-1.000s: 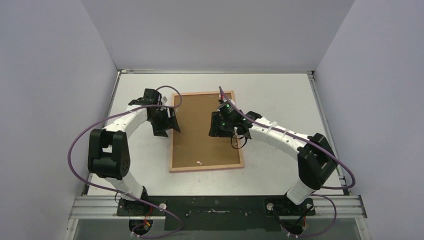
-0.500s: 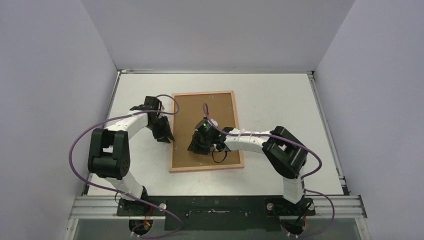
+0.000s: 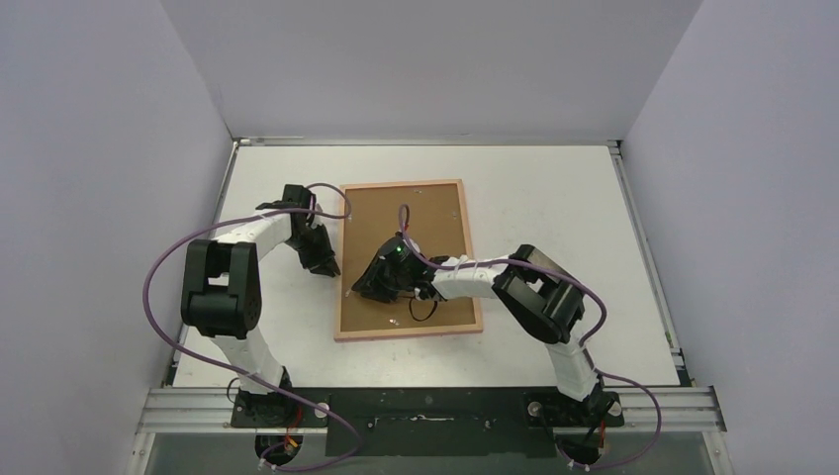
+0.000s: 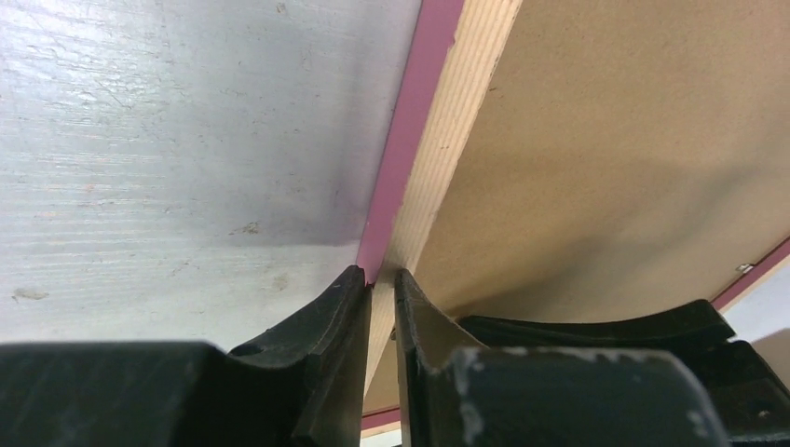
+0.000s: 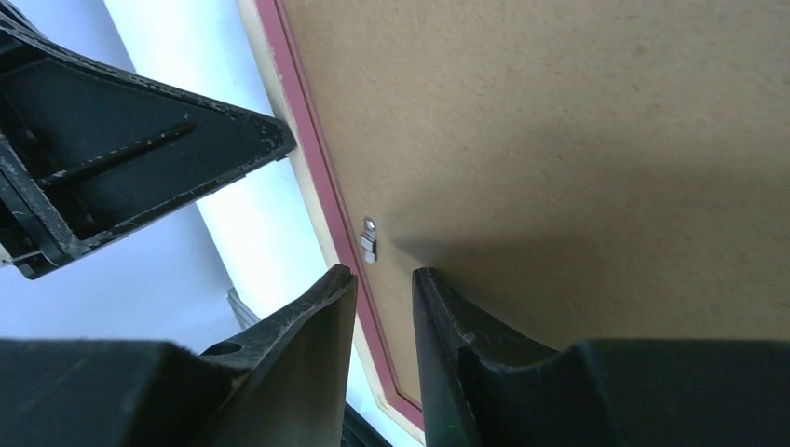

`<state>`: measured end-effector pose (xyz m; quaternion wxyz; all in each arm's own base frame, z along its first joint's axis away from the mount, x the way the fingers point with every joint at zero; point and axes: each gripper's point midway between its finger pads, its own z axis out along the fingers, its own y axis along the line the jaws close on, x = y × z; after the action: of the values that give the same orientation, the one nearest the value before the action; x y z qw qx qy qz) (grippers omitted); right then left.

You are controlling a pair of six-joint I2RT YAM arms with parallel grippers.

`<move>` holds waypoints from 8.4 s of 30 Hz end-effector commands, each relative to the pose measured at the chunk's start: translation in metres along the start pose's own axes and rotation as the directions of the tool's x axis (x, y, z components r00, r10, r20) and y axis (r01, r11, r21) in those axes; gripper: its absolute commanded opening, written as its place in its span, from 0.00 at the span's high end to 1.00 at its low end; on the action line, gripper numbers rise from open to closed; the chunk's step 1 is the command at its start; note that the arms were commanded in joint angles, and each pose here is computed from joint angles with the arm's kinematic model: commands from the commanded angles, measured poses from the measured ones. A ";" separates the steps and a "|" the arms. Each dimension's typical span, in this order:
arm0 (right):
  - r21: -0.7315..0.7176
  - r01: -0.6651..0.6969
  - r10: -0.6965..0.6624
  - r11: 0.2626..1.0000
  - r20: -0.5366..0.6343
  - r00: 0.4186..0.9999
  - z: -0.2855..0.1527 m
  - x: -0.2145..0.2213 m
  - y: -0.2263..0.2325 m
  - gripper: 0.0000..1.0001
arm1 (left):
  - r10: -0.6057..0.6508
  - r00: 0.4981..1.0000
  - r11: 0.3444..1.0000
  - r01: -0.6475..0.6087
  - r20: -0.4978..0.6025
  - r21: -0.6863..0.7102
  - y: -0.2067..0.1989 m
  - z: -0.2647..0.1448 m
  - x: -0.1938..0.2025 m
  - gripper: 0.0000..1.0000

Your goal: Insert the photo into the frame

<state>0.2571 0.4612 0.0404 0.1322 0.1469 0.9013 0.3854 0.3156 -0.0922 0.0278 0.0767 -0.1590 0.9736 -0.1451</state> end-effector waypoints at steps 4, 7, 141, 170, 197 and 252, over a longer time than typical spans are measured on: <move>-0.080 -0.070 0.070 0.994 -0.005 0.998 0.012 0.000 0.015 0.72 | -0.031 0.998 0.999 0.032 -0.054 0.020 0.003 0.024 0.006 0.92; -0.068 -0.074 0.074 0.995 -0.008 0.997 0.014 0.004 0.014 0.74 | -0.037 0.997 0.999 0.037 -0.067 0.012 0.006 0.026 0.011 0.94; -0.076 0.726 -0.705 0.684 -0.324 0.631 -0.065 0.033 -0.065 0.55 | -0.027 0.990 0.998 0.035 -0.142 0.057 0.015 -0.003 0.072 0.70; -0.181 0.687 -0.690 0.703 -0.408 0.598 -0.050 0.050 -0.077 0.55 | -0.031 0.988 0.998 0.039 -0.154 0.047 0.015 0.002 0.067 0.79; -0.176 0.693 -0.628 0.699 -0.615 0.477 -0.081 0.078 -0.133 0.55 | -0.031 0.988 0.999 0.032 -0.150 0.005 0.022 0.002 0.065 0.82; -0.311 0.644 -0.713 0.698 -0.229 0.662 -0.109 0.037 -0.004 0.52 | -0.017 0.998 0.995 0.022 -0.058 0.094 -0.004 -0.026 0.041 0.79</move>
<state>0.1642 0.3783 0.0530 0.0633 -0.2985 0.8824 0.3581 0.2434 -0.1021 0.0228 -0.0096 -0.1615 0.9698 -0.1824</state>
